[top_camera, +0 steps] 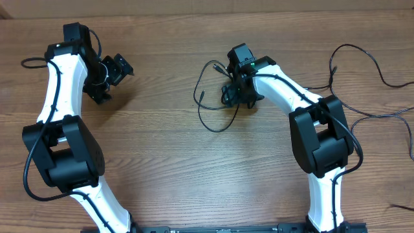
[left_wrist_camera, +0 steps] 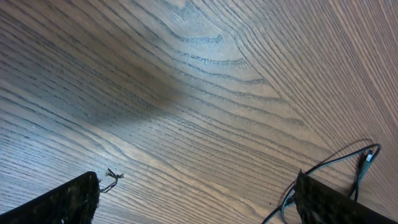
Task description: Untangle cables
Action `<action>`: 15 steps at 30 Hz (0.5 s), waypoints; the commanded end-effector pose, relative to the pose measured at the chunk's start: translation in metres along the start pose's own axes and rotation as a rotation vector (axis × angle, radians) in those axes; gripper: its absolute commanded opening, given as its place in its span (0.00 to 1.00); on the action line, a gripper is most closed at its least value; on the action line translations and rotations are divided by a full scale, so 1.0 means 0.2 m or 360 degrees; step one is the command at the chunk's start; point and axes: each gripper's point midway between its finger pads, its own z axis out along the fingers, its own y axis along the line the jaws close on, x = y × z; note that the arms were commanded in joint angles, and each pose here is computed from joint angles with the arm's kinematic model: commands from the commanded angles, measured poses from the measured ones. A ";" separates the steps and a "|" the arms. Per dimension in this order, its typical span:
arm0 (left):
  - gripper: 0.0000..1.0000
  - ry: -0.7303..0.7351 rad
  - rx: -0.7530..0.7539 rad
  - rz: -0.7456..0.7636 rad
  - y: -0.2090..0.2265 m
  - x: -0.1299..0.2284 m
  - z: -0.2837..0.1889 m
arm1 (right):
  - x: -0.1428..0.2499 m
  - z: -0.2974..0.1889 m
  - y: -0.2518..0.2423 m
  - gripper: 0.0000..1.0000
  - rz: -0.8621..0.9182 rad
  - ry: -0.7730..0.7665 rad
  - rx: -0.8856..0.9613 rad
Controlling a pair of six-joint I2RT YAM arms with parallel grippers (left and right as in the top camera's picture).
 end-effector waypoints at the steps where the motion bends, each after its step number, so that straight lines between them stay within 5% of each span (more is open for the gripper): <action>1: 1.00 -0.0005 -0.0006 0.0023 0.00 0.01 -0.01 | 0.05 0.10 -0.02 0.60 0.0026 0.0070 0.0011; 10: 1.00 -0.0005 -0.0006 0.0023 0.00 0.01 -0.01 | 0.07 0.11 -0.01 0.04 0.0027 0.0099 0.0000; 15: 1.00 -0.0005 -0.0006 0.0023 0.00 0.01 -0.01 | 0.03 0.11 -0.01 0.04 0.0027 0.0055 -0.0008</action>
